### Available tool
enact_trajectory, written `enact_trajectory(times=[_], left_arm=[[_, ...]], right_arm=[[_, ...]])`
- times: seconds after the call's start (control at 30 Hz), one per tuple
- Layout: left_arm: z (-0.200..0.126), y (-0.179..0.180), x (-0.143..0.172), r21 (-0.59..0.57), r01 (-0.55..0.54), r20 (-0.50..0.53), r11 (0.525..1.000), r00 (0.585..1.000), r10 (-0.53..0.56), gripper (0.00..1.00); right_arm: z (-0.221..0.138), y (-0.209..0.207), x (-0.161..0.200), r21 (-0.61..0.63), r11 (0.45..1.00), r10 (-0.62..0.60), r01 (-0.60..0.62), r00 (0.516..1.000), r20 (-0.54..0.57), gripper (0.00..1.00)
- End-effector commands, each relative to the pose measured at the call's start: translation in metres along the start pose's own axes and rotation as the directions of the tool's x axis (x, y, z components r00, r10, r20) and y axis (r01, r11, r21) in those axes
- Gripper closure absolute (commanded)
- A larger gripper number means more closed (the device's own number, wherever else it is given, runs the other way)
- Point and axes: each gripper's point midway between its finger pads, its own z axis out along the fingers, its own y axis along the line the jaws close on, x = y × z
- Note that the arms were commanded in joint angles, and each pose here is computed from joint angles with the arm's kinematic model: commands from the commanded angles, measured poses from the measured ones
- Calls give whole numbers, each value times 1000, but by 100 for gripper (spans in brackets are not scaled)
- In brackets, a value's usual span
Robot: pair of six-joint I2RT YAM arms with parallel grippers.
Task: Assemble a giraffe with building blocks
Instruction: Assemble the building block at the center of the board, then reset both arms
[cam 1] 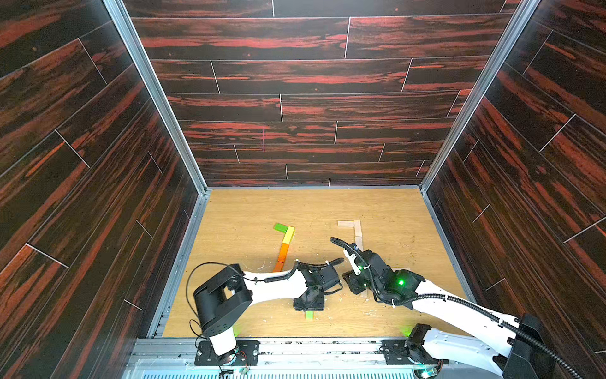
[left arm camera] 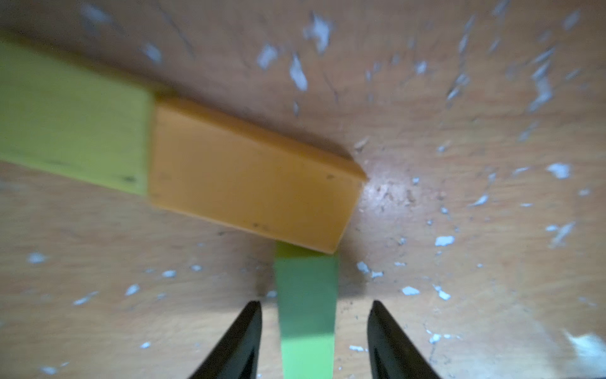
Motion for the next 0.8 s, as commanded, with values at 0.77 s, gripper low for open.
enact_trajectory(times=[0.77], left_arm=[[-259, 271, -158, 23, 524, 908, 852, 346, -238, 14]], right_arm=[[-61, -159, -73, 278, 805, 388, -524, 820, 421, 44]])
